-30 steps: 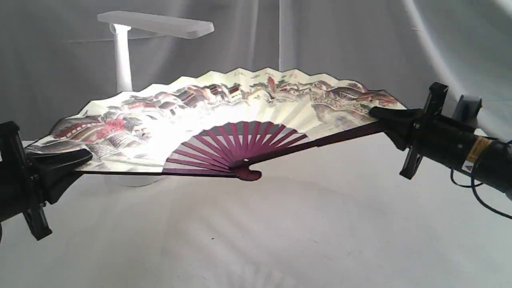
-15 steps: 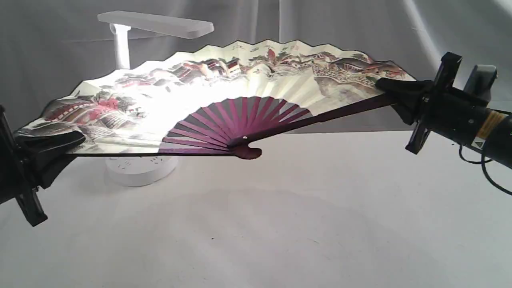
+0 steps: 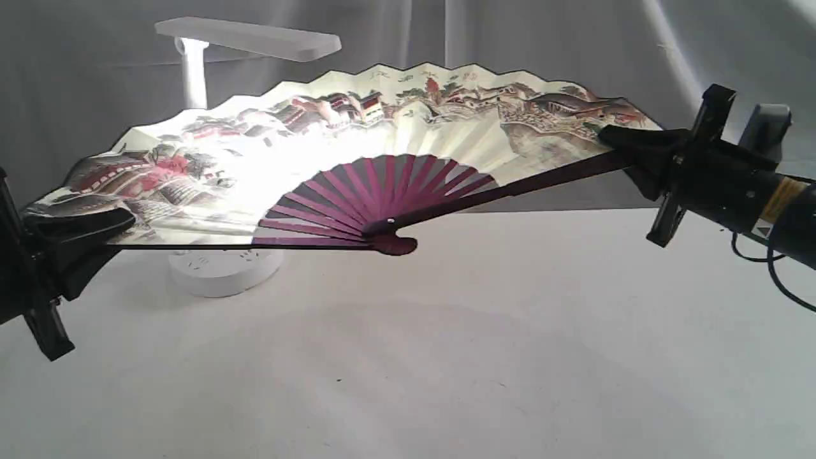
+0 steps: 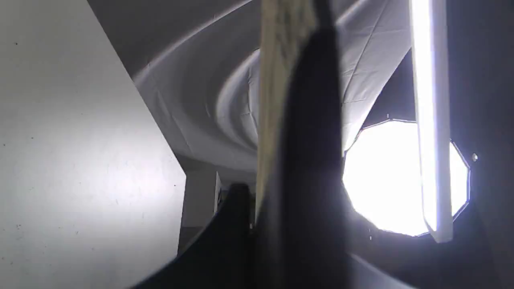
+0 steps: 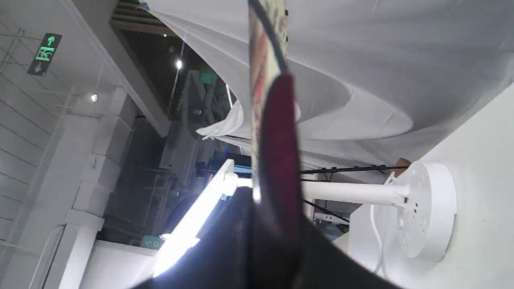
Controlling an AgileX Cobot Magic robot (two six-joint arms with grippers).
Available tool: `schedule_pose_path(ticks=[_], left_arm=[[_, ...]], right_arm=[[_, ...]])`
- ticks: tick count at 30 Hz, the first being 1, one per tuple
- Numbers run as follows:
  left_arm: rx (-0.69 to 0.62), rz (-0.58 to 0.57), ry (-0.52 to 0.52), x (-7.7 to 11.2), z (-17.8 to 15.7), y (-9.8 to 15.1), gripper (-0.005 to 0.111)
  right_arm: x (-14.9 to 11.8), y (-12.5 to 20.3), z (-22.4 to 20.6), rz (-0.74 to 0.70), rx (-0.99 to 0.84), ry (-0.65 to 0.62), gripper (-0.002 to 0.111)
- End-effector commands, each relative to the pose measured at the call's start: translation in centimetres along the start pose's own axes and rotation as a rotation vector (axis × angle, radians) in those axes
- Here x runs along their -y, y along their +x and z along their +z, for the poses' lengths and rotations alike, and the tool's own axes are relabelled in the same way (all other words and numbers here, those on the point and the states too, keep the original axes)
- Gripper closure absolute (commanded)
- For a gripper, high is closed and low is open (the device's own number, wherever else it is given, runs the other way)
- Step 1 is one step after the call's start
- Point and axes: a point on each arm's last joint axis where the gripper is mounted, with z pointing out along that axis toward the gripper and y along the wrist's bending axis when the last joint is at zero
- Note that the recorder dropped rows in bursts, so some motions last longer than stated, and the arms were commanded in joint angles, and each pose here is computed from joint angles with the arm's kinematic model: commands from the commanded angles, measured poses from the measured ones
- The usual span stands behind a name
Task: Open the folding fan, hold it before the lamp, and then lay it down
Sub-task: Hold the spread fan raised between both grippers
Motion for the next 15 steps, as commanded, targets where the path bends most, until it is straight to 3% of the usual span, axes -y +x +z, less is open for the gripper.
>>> schedule_pose_path(ticks=[1, 15], left_arm=[[0.060, -0.046, 0.046, 0.64, -0.51, -0.70, 0.107], [0.016, 0.010, 0.018, 0.39, -0.49, -0.29, 0.107]], right_arm=[[-0.20, -1.57, -0.93, -0.012, 0.098, 0.022, 0.108], [0.55, -0.71, -1.13, -0.017, 0.039, 0.068, 0.108]])
